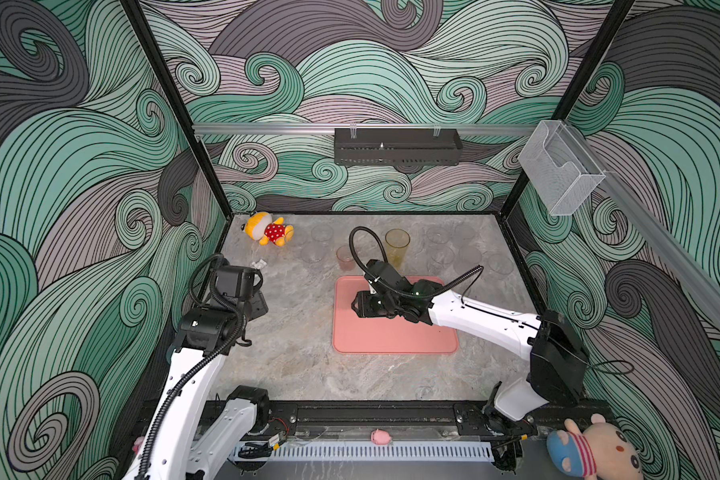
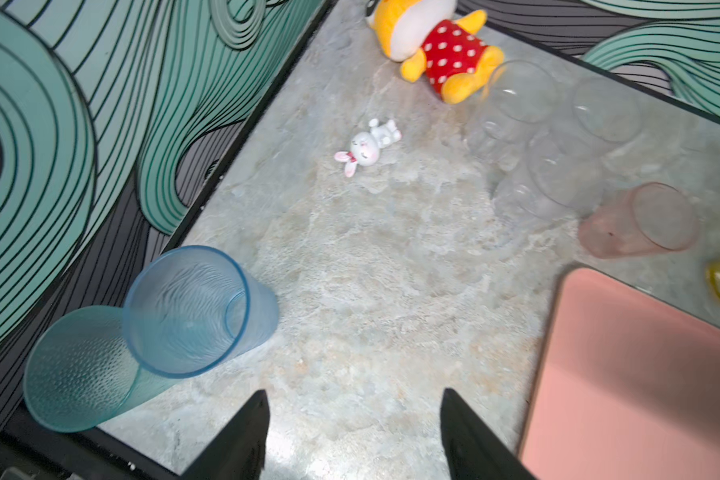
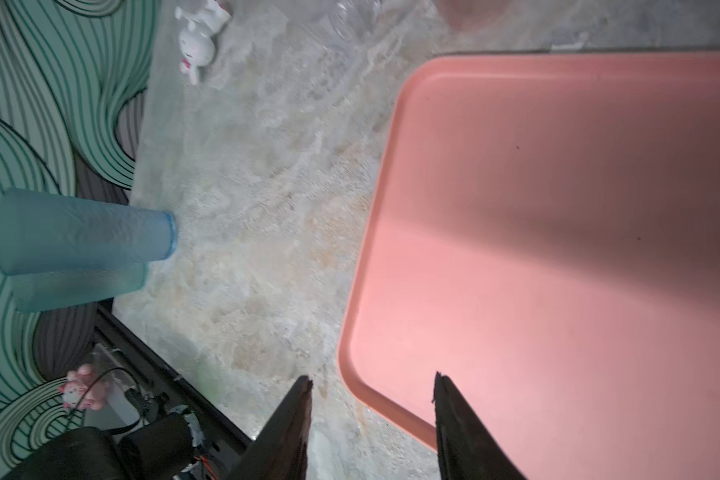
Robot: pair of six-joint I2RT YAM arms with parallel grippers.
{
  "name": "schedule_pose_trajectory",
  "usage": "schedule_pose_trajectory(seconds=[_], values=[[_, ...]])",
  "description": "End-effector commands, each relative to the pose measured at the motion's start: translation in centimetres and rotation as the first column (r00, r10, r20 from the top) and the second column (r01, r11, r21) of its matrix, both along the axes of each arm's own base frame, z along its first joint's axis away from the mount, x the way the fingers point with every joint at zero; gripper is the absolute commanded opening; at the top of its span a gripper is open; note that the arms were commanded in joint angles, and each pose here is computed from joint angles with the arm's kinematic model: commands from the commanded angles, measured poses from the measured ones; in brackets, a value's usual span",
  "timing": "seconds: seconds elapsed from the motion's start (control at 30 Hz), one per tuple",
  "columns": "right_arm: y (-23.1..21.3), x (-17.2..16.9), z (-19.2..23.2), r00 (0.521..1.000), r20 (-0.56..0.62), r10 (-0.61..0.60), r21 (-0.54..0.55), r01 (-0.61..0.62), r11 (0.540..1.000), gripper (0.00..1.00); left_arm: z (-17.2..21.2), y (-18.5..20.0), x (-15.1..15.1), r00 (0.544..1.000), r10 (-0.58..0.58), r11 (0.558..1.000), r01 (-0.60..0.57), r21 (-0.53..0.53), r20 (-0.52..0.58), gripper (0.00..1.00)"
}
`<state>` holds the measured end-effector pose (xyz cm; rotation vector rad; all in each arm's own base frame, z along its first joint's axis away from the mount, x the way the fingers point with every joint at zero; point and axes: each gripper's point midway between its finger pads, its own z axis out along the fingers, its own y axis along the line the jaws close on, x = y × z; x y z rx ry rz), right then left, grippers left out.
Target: Place the glasses into the tray
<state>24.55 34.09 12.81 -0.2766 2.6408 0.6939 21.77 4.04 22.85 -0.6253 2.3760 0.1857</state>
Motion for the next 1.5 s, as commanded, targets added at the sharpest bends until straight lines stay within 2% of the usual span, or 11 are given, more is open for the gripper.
schedule_pose_trajectory(seconds=[0.0, 0.07, 0.23, 0.3, 0.43, 0.53, 0.87, 0.93, 1.17, 1.4, 1.47], values=[[-1.3, -0.5, -1.1, 1.000, 0.016, 0.019, -0.052, -0.018, 0.998, 0.48, -1.7, 1.7, 0.0, 0.994, 0.041, 0.996, -0.049, -0.080, -0.099, 0.64], [-1.7, -0.6, -1.0, 0.999, 0.037, 0.033, -0.069, -0.030, 0.997, 0.48, -2.1, 2.6, 0.1, 0.990, 0.087, 0.986, -0.101, -0.133, -0.107, 0.61], [-1.3, -0.7, -0.7, 0.997, 0.047, 0.065, -0.047, -0.063, 0.997, 0.48, -3.3, 4.6, -0.4, 0.972, 0.184, 0.976, -0.198, -0.093, -0.143, 0.62], [-1.0, -0.7, -0.6, 0.996, 0.043, 0.074, -0.033, -0.072, 0.997, 0.48, -3.3, 5.3, -0.4, 0.970, 0.207, 0.973, -0.217, -0.077, -0.126, 0.61], [-0.9, -1.2, -1.1, 0.996, 0.023, 0.090, -0.027, -0.090, 0.996, 0.48, -4.0, 6.4, 0.1, 0.958, 0.252, 0.959, -0.266, -0.101, -0.134, 0.61], [-0.6, -0.9, -1.2, 0.995, 0.035, 0.096, -0.005, -0.096, 0.995, 0.48, -5.5, 6.8, 1.3, 0.950, 0.273, 0.937, -0.298, -0.181, -0.151, 0.60], [-2.2, -0.8, -2.1, 0.997, 0.020, 0.069, 0.000, -0.069, 0.998, 0.48, -8.2, 8.9, 2.7, 0.915, 0.306, 0.914, -0.359, -0.188, -0.262, 0.53], [-2.4, -0.8, -2.4, 0.998, 0.016, 0.064, 0.002, -0.064, 0.998, 0.48, -8.8, 9.1, 2.4, 0.904, 0.309, 0.914, -0.369, -0.171, -0.297, 0.50], [-2.1, -0.6, -2.6, 0.997, 0.004, 0.076, -0.003, -0.076, 0.997, 0.48, -10.1, 9.7, 2.4, 0.897, 0.322, 0.914, -0.378, -0.148, -0.304, 0.37], [-2.0, -0.4, -2.7, 0.997, -0.002, 0.079, -0.028, -0.079, 0.996, 0.48, -10.8, 9.4, 2.5, 0.903, 0.292, 0.921, -0.354, -0.161, -0.316, 0.14], [-2.1, -0.3, -2.5, 0.997, 0.000, 0.073, -0.029, -0.073, 0.997, 0.48, -10.8, 9.2, 2.6, 0.904, 0.286, 0.920, -0.352, -0.172, -0.319, 0.11]])
